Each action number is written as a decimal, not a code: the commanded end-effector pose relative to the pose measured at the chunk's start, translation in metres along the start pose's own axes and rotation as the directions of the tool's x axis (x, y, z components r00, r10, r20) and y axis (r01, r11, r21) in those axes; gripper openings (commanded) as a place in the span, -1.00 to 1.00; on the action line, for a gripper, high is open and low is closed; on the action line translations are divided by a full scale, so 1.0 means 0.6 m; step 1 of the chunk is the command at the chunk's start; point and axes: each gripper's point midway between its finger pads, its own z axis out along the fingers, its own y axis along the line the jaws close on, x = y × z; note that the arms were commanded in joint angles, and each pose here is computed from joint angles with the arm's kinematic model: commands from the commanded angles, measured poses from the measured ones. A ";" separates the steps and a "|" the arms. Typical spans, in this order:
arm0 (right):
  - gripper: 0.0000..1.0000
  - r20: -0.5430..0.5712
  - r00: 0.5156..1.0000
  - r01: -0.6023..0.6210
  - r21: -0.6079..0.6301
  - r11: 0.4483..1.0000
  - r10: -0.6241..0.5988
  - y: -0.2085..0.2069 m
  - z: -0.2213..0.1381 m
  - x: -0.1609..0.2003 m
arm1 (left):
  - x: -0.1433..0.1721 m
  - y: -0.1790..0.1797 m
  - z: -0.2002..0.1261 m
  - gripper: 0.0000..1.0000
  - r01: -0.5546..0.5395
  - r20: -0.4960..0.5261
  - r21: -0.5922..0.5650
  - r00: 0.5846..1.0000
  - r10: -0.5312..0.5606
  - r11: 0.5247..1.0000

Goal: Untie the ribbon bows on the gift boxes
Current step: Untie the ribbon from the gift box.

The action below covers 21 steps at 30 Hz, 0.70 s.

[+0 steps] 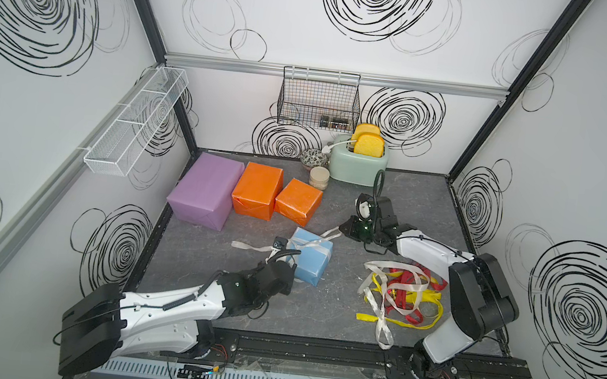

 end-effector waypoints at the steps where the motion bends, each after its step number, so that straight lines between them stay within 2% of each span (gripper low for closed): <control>1: -0.75 0.043 0.995 -0.088 -0.068 0.994 0.091 -0.011 -0.025 -0.019 | -0.013 0.018 -0.011 -1.00 0.091 0.081 -0.014 0.993 -0.090 0.996; 6: -0.73 0.072 0.963 -0.249 -0.125 0.960 0.259 -0.070 -0.042 -0.027 | -0.009 0.039 -0.023 -1.00 0.134 0.121 -0.008 0.984 -0.132 0.991; 14: -0.69 0.122 0.914 -0.364 -0.169 0.916 0.386 -0.116 -0.069 -0.034 | -0.013 0.054 -0.030 -1.00 0.155 0.140 -0.037 0.979 -0.149 0.987; 17: -0.55 0.157 0.930 -0.304 -0.184 0.935 0.333 -0.095 -0.083 -0.042 | -0.017 0.053 -0.032 -1.00 0.172 0.152 -0.025 0.974 -0.166 0.985; 21: -0.37 0.160 0.981 -0.091 -0.095 0.991 0.106 -0.021 -0.076 -0.037 | -0.016 0.067 -0.033 -1.00 0.209 0.164 -0.065 0.967 -0.196 0.976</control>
